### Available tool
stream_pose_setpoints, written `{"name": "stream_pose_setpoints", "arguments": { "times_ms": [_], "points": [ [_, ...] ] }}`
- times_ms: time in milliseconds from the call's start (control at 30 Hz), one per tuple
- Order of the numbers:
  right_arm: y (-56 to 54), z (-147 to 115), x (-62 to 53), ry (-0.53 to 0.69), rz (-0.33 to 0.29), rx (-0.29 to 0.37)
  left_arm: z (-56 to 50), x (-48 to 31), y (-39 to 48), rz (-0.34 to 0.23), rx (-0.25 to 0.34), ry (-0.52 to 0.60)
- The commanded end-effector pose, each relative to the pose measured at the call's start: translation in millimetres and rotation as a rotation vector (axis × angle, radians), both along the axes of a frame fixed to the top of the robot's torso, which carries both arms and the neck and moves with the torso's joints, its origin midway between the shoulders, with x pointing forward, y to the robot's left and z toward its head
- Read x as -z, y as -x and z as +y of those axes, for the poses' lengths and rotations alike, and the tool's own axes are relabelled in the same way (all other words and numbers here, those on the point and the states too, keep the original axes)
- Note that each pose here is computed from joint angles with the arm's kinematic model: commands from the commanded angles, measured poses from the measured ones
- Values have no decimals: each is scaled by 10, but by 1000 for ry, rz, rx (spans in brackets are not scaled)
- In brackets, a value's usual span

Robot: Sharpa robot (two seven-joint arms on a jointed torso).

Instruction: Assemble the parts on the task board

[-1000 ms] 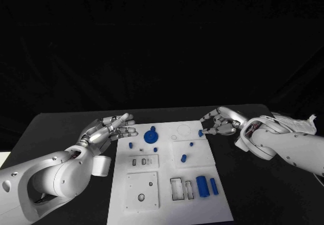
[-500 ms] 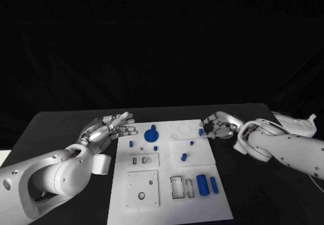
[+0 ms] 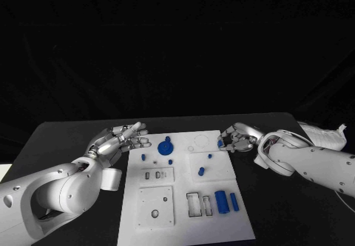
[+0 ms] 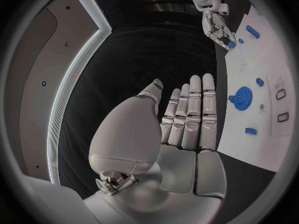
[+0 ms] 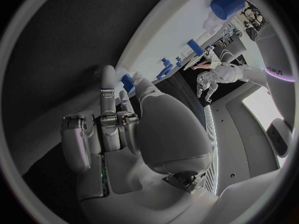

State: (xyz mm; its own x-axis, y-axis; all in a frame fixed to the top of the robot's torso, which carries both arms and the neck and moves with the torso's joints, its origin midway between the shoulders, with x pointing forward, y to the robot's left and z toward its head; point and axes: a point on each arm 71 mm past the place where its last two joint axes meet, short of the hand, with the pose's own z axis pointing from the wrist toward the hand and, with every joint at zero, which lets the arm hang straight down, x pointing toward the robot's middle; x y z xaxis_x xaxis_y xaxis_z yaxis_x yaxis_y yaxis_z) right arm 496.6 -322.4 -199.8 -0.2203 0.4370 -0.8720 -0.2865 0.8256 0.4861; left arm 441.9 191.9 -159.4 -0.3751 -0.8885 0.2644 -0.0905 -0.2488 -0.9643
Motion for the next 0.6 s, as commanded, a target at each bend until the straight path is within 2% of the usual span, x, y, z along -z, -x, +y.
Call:
{"name": "stream_pose_setpoints", "arguments": {
  "times_ms": [33, 600],
  "points": [
    [-3, 13, 24, 29, 16, -1, -27, -12, 8, -5, 19, 14],
    [-19, 62, 31, 46, 10, 1, -28, -12, 11, -4, 19, 13]
  ]
}}
